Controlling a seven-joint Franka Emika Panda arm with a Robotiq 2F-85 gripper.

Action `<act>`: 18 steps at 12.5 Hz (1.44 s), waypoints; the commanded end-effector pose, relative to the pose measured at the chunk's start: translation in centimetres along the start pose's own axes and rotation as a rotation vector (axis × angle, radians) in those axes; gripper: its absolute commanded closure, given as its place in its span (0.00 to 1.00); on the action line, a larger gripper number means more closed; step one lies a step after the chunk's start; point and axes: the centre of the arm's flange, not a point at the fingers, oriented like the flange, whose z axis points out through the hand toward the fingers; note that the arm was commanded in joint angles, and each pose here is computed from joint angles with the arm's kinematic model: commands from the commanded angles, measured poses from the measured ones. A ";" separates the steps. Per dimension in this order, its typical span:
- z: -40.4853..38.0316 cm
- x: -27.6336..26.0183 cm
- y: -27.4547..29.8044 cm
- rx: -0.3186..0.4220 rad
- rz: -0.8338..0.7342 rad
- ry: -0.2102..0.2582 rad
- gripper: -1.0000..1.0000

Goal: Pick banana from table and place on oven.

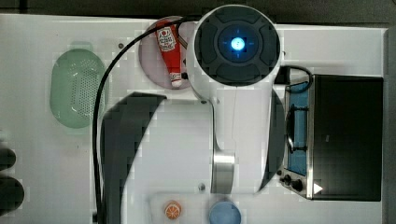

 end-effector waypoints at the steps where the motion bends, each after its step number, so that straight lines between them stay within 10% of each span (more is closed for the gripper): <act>1: -5.3 -8.5 10.1 0.028 0.192 -0.007 0.21; 3: -5.1 -8.5 10.1 0.026 0.192 -0.009 0.00; 18: 24.9 -4.5 6.2 -0.021 0.204 -0.029 0.00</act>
